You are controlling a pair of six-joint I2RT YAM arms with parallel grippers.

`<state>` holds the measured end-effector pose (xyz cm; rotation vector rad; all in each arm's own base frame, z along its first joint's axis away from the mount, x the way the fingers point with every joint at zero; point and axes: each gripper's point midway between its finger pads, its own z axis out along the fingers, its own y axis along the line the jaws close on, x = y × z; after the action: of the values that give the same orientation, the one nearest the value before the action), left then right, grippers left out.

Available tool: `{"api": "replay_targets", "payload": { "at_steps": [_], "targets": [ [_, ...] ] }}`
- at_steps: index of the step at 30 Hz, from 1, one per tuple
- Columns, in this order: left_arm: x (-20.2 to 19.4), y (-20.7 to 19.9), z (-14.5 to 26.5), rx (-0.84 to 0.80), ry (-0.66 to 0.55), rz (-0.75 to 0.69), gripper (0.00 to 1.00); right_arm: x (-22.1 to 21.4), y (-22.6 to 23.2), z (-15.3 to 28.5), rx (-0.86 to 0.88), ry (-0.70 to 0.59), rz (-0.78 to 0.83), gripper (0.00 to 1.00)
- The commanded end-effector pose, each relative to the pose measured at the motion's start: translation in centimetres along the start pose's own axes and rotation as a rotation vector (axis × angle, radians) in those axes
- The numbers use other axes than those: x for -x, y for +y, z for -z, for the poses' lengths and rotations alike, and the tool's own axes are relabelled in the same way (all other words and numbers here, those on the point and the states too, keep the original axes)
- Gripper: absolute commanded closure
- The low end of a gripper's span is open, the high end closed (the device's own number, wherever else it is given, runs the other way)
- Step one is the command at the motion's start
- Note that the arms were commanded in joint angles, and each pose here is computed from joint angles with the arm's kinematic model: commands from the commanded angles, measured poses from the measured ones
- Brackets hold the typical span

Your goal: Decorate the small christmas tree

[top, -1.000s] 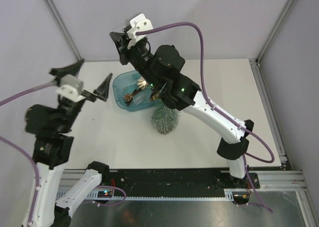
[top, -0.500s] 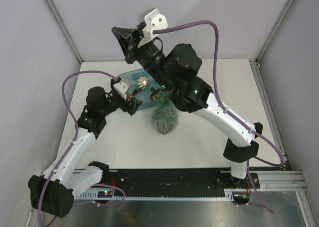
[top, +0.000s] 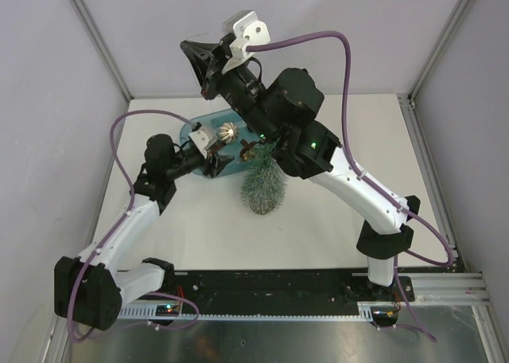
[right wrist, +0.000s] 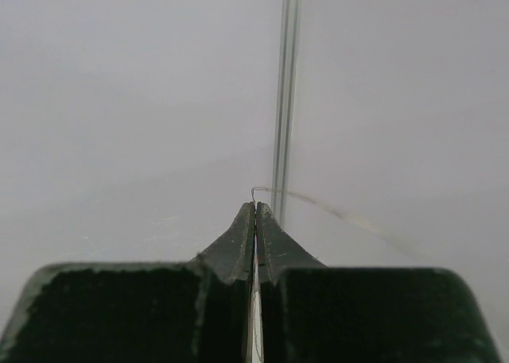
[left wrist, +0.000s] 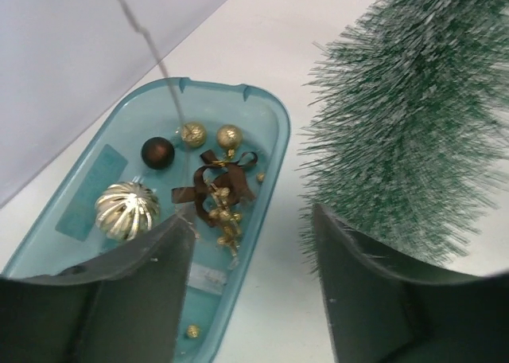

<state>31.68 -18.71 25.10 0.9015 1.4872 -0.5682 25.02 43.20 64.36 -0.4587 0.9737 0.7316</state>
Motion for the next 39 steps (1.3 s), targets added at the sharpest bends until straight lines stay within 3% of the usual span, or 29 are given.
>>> {"api": "replay_targets", "payload": {
  "at_steps": [1,5,8,19,29,33,39],
  "targets": [
    [0.8,1.9,-0.7,0.058,-0.033,-0.038,0.49,3.3,-0.8,0.5,-0.006,-0.076,0.0,1.0],
    [2.4,3.3,-1.1,0.096,-0.05,-0.062,0.86,3.8,-1.0,0.8,-0.009,-0.08,0.009,1.0],
    [4.8,4.7,-1.2,0.124,-0.08,-0.1,0.98,4.4,-1.5,1.2,-0.018,-0.083,0.016,1.0],
    [13.8,10.0,2.5,0.257,-0.207,-0.161,1.0,6.5,-3.5,3.3,-0.074,-0.089,0.049,1.0],
    [21.0,4.9,7.3,0.179,-0.328,-0.338,1.0,9.8,-6.2,5.4,-0.173,-0.139,0.112,1.0],
    [21.2,2.6,8.4,0.114,-0.316,-0.351,1.0,10.1,-7.0,6.3,-0.201,-0.133,0.13,1.0],
    [17.1,-0.7,8.7,-0.015,-0.222,-0.298,1.0,8.9,-6.9,7.2,-0.196,-0.084,0.136,1.0]
  ]
}}
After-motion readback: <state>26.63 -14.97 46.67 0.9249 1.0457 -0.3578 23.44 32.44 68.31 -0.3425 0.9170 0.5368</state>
